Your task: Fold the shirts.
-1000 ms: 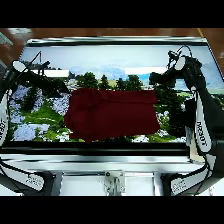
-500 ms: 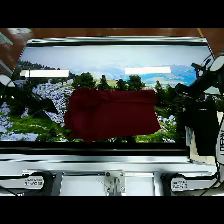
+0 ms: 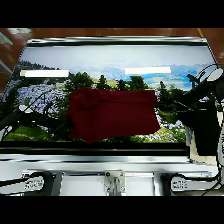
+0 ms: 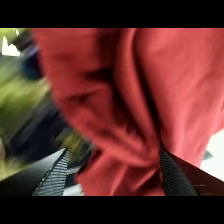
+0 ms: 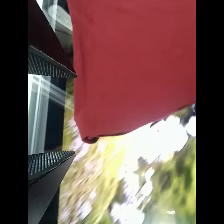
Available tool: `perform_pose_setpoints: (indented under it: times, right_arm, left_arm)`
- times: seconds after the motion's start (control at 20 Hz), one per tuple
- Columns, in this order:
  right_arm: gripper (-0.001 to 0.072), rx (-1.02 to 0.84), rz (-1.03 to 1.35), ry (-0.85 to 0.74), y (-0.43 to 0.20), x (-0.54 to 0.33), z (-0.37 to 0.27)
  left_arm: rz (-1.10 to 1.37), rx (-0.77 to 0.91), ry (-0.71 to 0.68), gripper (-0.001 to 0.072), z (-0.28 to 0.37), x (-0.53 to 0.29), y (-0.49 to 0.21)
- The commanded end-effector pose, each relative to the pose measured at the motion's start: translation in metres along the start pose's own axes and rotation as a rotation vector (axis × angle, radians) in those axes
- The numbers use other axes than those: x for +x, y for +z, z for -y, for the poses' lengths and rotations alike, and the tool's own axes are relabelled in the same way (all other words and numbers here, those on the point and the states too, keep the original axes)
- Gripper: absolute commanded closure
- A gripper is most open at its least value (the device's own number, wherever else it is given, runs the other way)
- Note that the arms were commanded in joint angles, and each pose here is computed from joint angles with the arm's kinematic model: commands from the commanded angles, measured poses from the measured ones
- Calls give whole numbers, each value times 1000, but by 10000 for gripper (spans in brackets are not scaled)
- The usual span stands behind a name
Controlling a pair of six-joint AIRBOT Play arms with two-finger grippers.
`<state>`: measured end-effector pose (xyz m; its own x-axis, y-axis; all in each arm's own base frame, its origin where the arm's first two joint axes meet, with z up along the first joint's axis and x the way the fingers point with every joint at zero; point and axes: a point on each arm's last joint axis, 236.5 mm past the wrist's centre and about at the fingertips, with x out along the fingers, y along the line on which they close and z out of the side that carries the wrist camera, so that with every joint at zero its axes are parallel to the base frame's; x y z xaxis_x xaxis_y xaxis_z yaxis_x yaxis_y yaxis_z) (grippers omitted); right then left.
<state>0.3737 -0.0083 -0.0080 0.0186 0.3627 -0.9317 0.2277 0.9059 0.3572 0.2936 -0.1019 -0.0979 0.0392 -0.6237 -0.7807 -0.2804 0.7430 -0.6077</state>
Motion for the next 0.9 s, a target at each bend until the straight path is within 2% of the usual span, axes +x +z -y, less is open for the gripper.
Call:
perform_pose_setpoints:
  times: [0.0, 0.1, 0.15, 0.2, 0.25, 0.3, 0.4, 0.5, 0.85]
  right_arm:
    - [141, 3, 13, 8, 3, 3, -2]
    - [141, 7, 12, 8, 2, 3, -2]
    - [139, 7, 12, 2, 3, 3, 0]
    - [61, 0, 3, -15, 0, 4, 4]
    - [31, -25, -45, -42, -11, 8, 12]
    - [32, -18, -92, -72, -23, 13, 25]
    - [32, 25, -155, -24, -43, 30, 28]
    - [32, 57, -152, 69, -48, 51, 17]
    - [33, 178, -114, 139, -56, 97, 15]
  left_arm:
    - [115, 2, -5, 134, 10, 14, 21]
    - [133, 7, -8, 335, 16, 19, 24]
    - [127, 14, -7, 465, 17, 20, 22]
    - [112, 32, -12, 581, 19, 20, 19]
    - [94, 57, -20, 656, 20, 18, 15]
    - [81, 79, -30, 664, 21, 14, 13]
    - [95, 100, -47, 664, 20, -1, 14]
    - [137, 115, -60, 664, 22, -19, 18]
    - [194, 142, -70, 664, 31, -40, 21]
